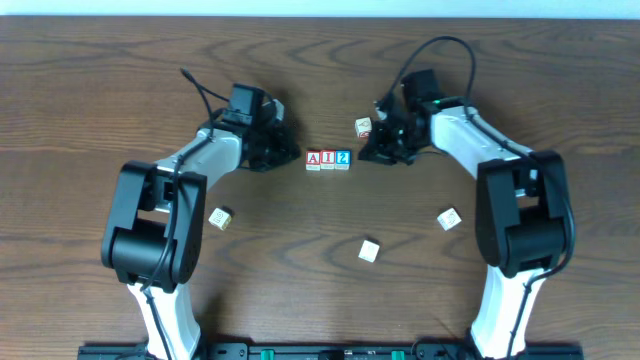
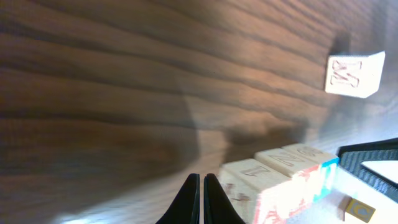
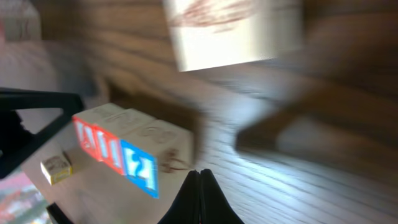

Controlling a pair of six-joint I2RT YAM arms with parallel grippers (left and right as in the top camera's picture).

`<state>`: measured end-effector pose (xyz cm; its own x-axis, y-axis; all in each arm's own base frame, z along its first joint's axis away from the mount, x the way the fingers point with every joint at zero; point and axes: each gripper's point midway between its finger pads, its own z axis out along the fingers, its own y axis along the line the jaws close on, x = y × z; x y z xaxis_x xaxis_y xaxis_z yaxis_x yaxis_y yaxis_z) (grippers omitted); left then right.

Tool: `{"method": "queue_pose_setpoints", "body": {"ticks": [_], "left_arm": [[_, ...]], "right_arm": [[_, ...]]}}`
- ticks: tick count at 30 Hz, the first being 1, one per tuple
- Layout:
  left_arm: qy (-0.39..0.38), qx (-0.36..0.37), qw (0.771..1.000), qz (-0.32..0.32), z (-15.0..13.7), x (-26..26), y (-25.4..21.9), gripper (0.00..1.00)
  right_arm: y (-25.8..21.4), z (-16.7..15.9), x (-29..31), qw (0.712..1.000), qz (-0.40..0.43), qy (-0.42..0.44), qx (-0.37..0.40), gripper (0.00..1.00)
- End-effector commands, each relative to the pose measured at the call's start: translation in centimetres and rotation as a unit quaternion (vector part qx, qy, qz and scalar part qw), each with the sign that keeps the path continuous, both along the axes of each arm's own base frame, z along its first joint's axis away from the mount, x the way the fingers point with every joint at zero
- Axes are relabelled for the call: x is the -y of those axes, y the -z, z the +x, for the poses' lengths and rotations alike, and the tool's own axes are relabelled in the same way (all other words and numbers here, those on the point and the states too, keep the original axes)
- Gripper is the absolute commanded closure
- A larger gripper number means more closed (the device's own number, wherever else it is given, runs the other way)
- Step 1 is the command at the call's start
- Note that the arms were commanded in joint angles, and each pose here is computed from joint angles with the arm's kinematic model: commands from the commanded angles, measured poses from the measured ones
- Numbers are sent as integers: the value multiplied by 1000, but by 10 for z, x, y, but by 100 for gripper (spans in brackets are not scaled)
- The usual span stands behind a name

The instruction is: Spell out Ai2

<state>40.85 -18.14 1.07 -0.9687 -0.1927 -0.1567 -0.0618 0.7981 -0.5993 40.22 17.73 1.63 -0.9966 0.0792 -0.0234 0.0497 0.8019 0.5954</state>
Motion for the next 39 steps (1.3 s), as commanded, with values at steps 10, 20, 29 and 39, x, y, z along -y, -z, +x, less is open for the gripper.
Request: {"method": "queue_pose_setpoints", "body": {"ticks": [10, 20, 29, 39], "left_arm": [[54, 120, 984, 117, -23, -51, -128, 94], [17, 247, 956, 158, -155, -96, -215, 94], [23, 267, 956, 118, -228, -97, -190, 91], [-58, 205, 975, 67, -231, -96, -187, 4]], "right_arm": [[-102, -4, 48, 990, -102, -2, 99, 99], [-234, -119, 61, 953, -169, 20, 251, 98], [-193, -227, 68, 950, -108, 56, 288, 87], [-193, -240, 74, 951, -90, 79, 285, 1]]}}
